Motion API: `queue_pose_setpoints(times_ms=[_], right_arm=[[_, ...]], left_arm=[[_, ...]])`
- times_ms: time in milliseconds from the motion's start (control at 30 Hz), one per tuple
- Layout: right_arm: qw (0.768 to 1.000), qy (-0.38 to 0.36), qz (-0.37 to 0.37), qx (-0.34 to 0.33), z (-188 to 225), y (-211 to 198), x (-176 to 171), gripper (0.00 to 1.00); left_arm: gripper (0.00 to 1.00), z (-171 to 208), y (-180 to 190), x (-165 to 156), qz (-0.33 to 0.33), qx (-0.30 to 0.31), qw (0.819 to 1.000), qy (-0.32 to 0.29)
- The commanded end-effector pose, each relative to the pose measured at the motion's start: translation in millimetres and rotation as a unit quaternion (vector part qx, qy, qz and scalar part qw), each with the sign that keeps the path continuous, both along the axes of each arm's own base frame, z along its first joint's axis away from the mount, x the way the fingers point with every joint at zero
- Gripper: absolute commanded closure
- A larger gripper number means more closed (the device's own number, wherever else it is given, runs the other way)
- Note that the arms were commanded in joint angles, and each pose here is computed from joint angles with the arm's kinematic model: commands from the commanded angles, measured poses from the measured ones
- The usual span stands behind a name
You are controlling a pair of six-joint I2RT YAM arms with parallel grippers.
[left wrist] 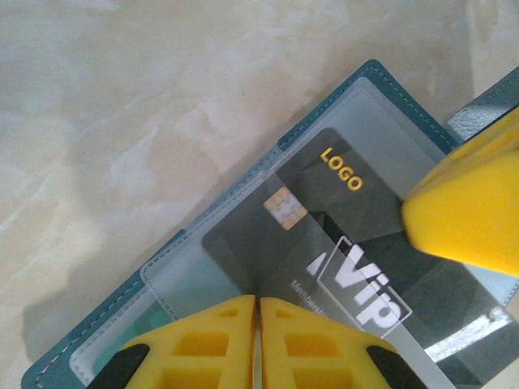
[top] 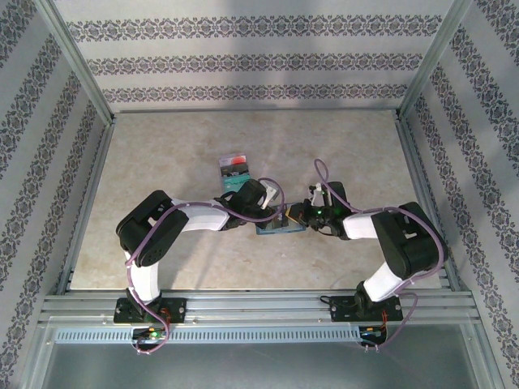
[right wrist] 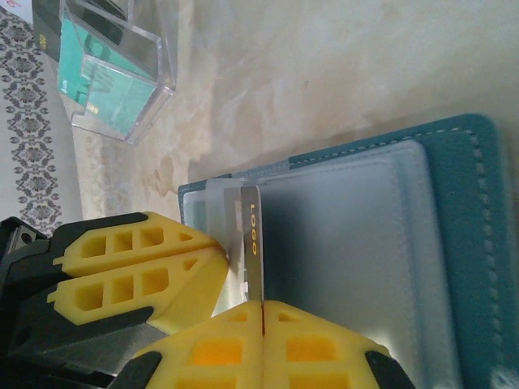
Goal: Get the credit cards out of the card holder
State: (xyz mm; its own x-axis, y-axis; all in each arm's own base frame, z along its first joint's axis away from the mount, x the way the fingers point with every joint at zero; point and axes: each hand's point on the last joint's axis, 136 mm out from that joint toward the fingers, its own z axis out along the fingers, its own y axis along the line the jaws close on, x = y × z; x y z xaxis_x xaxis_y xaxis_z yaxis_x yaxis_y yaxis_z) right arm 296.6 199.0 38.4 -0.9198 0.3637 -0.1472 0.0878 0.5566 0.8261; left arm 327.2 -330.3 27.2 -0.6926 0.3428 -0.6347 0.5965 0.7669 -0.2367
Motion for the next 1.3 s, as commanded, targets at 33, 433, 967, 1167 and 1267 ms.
queue_pose_setpoints(times_ms=[33,433,967,1167,1267], right_arm=[[1.000,-0.014,0.004,-0.009,4,-6,-2,1.00],[0.999,-0.031,0.042,0.008,17,16,-5,0.83],[0.996,-0.037,0.043,-0.064,15,2,-7,1.00],[0.988,-0.063,0.064,-0.128,33,-12,-10,0.99],[0.984,-0.094,0.091,-0.123,53,-7,-13,0.99]], left_arm=[[0.90,-33,30,-18,0.010,0.064,0.997,0.045],[0.90,-34,21,-19,0.008,0.043,0.997,0.057],[0.87,-3,32,-10,0.037,0.024,0.999,0.016],[0.81,29,44,-2,0.042,0.015,0.999,-0.018],[0.70,49,49,0,0.036,0.009,0.999,-0.032]])
